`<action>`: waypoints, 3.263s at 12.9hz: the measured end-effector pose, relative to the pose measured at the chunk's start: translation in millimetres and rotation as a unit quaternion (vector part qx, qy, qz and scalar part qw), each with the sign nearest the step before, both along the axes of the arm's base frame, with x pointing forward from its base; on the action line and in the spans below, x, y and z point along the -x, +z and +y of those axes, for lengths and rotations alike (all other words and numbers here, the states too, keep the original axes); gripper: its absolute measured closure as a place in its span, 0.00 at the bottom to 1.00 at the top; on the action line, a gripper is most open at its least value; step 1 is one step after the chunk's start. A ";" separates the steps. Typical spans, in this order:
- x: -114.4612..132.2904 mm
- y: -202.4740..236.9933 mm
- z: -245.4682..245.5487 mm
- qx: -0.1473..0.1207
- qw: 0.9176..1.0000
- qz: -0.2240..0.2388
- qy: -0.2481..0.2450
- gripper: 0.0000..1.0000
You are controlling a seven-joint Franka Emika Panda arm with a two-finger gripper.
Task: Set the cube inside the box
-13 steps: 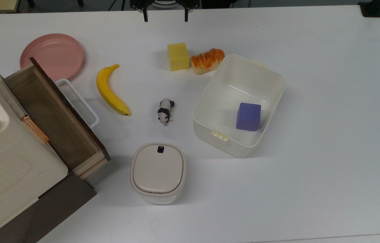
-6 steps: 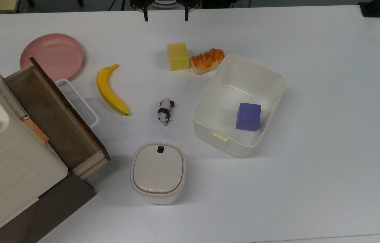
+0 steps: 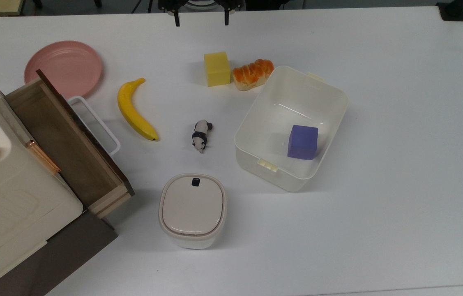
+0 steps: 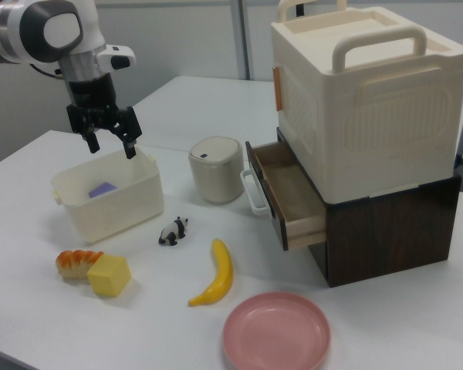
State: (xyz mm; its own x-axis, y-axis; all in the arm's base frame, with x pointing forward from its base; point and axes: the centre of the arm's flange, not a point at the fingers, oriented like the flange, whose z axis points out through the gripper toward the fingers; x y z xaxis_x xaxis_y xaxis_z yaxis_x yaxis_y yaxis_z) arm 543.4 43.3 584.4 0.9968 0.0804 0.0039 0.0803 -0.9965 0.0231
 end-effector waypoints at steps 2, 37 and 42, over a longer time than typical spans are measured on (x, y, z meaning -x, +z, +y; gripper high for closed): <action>1.6 -1.3 0.1 0.001 1.000 0.008 0.021 0.00; 113.5 -147.4 14.2 0.006 0.993 0.000 0.115 0.00; 106.5 -179.3 21.0 0.005 0.992 0.009 0.125 0.00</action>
